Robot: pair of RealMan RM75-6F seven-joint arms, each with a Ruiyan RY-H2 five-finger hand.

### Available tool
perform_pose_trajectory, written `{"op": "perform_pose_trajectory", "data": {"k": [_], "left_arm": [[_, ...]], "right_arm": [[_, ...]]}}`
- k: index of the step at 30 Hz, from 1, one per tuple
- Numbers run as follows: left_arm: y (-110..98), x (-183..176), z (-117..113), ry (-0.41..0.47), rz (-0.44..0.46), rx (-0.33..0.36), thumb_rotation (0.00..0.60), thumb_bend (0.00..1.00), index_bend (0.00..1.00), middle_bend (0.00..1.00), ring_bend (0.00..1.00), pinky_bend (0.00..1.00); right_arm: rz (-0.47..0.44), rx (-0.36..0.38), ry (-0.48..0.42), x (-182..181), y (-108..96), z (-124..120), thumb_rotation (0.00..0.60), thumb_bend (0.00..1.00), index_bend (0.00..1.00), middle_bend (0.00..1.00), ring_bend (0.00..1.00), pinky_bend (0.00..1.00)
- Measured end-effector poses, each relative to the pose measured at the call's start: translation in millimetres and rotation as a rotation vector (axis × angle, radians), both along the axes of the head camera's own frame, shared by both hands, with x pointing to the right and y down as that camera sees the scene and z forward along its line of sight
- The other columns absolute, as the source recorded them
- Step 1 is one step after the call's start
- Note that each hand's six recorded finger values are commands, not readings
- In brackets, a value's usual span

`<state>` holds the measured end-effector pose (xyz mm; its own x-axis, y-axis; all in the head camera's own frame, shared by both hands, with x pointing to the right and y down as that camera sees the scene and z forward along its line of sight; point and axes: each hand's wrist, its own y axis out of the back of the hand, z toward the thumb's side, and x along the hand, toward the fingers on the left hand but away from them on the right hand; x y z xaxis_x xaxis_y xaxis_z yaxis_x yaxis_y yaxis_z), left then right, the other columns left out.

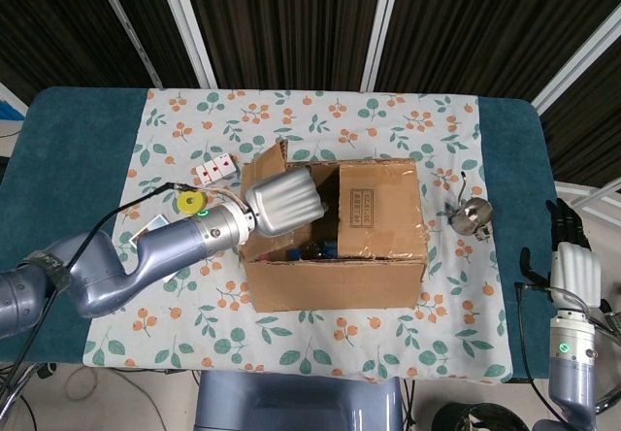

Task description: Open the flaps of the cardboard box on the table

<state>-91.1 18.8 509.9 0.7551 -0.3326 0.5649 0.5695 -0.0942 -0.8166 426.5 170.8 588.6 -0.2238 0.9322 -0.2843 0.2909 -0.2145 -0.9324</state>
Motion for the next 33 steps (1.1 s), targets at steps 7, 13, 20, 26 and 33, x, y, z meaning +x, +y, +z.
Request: {"op": "perform_pose_trajectory", "data": {"k": [7,13,20,26,33], "left_arm": [[1,-20,-9,-0.020,-0.019,0.013,0.600,1.00,0.45,0.68,0.49,0.48],[0,-37,-14,-0.039,-0.041,0.026,0.600,1.00,0.44,0.67,0.49,0.48],[-3,-44,-21,-0.022,-0.059,0.047,0.600,1.00,0.42,0.65,0.47,0.48],[-3,-41,-22,0.002,-0.056,0.056,0.600,1.00,0.42,0.65,0.47,0.48],[-2,-40,-25,-0.004,-0.061,0.042,0.600,1.00,0.42,0.64,0.47,0.48]], "right_arm": [[-0.002,-0.003,-0.004,-2,1,1,0.600,0.54,0.00,0.00,0.00,0.23],[-0.007,-0.005,-0.006,-3,1,1,0.600,0.54,0.00,0.00,0.00,0.23],[-0.007,-0.009,-0.007,-4,2,2,0.600,0.54,0.00,0.00,0.00,0.23],[-0.004,-0.008,-0.009,-4,2,1,0.600,0.54,0.00,0.00,0.00,0.23],[0.000,-0.007,-0.010,-3,2,1,0.600,0.54,0.00,0.00,0.00,0.23]]}}
